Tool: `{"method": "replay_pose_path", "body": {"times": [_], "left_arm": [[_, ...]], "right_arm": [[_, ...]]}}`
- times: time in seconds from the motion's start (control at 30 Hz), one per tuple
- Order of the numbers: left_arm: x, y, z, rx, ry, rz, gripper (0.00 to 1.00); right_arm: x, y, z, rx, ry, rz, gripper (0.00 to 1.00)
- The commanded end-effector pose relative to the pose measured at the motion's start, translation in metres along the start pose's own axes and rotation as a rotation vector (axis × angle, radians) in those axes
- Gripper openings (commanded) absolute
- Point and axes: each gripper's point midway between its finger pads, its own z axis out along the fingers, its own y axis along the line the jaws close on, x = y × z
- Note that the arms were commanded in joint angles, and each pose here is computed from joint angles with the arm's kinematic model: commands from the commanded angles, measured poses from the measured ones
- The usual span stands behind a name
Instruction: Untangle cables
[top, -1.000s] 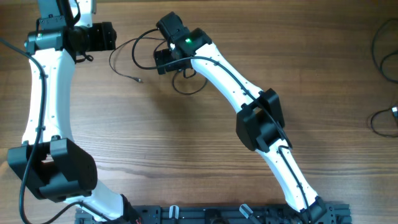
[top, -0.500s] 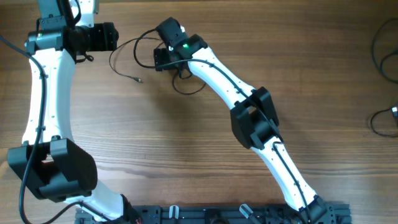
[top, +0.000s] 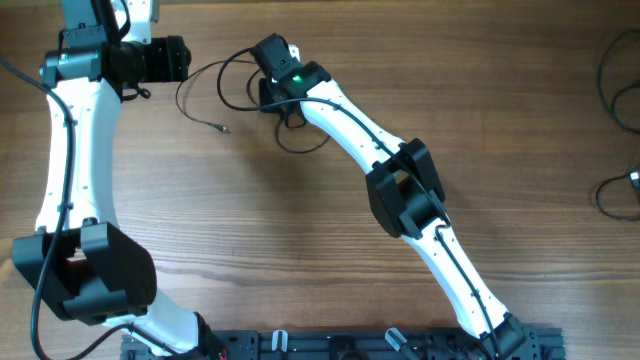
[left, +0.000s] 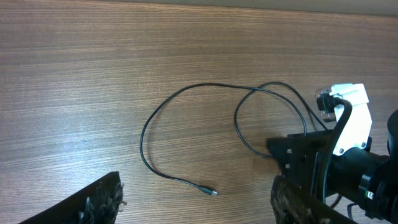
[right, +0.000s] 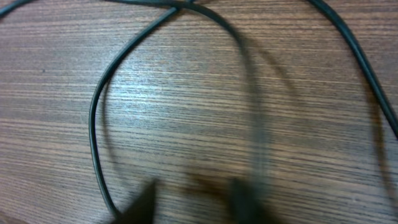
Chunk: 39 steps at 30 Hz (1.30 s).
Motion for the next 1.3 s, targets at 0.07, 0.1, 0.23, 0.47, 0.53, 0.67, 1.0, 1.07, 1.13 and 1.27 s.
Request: {"method": "replay_pose_path", "body": {"times": [0.07, 0.1, 0.23, 0.47, 0.53, 0.67, 1.0, 1.07, 1.13, 1.27], "left_arm": [[-0.004, -0.006, -0.007, 0.016, -0.019, 0.029, 0.78], [-0.004, -0.006, -0.007, 0.016, -0.019, 0.029, 0.79], [-0.004, -0.006, -0.007, 0.016, -0.019, 0.029, 0.79], [-0.004, -0.005, -0.007, 0.016, -0.020, 0.029, 0.79], [-0.004, -0.006, -0.007, 0.016, -0.019, 0.029, 0.79], [-0.004, -0.006, -0.007, 0.016, -0.019, 0.029, 0.79], [-0.004, -0.006, -0.007, 0.020, -0.020, 0.029, 0.79], [-0.004, -0.006, -0.007, 0.022, -0.020, 0.029, 0.79], [-0.004, -0.007, -0.007, 0.024, -0.020, 0.029, 0.79], [-0.004, -0.007, -0.007, 0.024, -0.020, 0.029, 0.79]], "right_arm": [[0.014, -0.010, 0.015, 0.038, 0.030, 0.003, 0.05], [0.015, -0.011, 0.015, 0.047, 0.032, 0.003, 0.04], [0.023, -0.042, 0.005, 0.199, 0.057, 0.046, 0.04], [0.035, -0.084, -0.021, 0.398, 0.117, 0.000, 0.04], [0.032, -0.085, -0.026, 0.406, 0.110, -0.019, 0.04], [0.025, -0.088, -0.035, 0.433, 0.086, -0.024, 0.04], [0.027, -0.107, -0.051, 0.539, 0.090, -0.031, 0.04], [0.026, -0.107, -0.051, 0.539, 0.086, -0.031, 0.05], [0.026, -0.107, -0.051, 0.538, 0.087, -0.037, 0.15], [0.024, -0.107, -0.051, 0.539, 0.086, -0.053, 0.59]]}}
